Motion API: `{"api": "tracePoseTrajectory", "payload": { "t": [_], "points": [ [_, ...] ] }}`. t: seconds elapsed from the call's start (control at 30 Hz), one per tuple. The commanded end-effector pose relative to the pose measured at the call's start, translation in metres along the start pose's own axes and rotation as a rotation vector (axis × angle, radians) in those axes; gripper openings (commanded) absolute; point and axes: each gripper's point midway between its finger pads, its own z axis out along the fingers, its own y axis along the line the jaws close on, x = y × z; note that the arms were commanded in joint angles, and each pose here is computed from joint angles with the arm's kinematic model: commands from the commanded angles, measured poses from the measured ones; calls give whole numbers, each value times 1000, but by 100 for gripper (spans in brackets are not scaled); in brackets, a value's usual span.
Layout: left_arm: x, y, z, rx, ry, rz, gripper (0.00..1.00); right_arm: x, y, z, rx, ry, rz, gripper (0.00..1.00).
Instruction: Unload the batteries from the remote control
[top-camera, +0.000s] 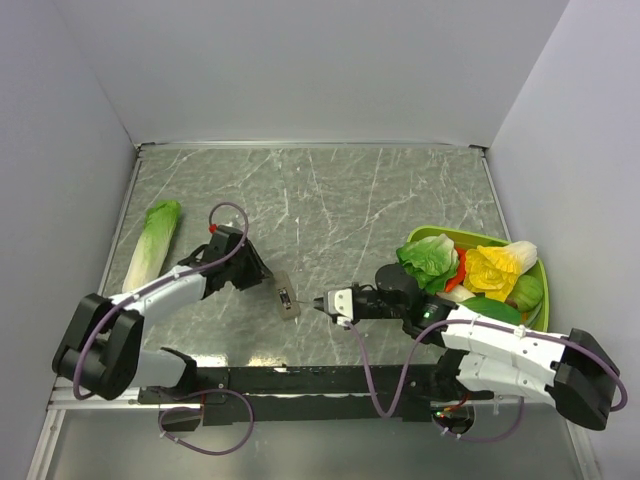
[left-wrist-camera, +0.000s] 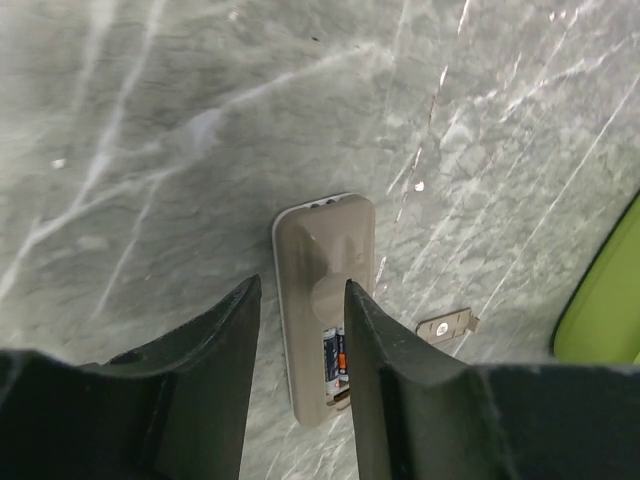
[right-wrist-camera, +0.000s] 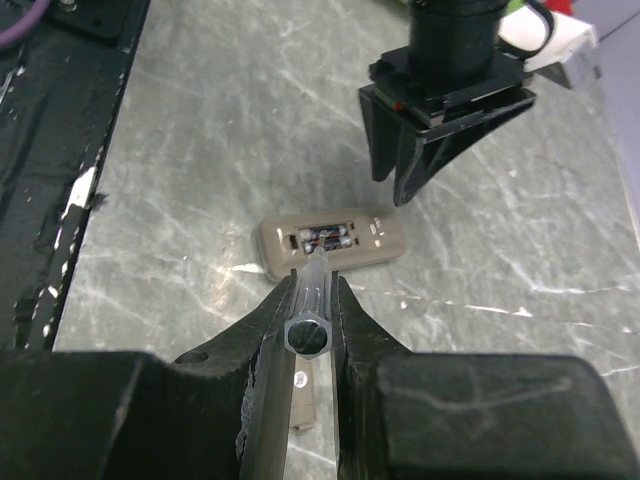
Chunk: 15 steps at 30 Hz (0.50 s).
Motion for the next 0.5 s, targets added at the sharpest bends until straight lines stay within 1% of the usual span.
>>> {"api": "tracePoseTrajectory", "payload": {
  "t": [0.0,0.03,0.17,0.3,0.43,0.47],
  "points": [
    [6,-15,9,94,39,45,42,-13,-5,5,-51,-27,-12,0],
    [7,-15,10,98,46,42,41,-11,-1,4,-75,-21,-2,0],
    [16,-18,17,134,85,40,38,-9,-3,4,-70,-30,-6,0],
    [21,-23,23,176,104,45,37,-1,-8,8,-77,6,2,0],
    [26,-30,27,218,128,62,37,1,-22,13,-32,44,68,0],
    [27,-29,28,216,132,62,37,-2,-23,14,-32,33,67,0]
  ]
}}
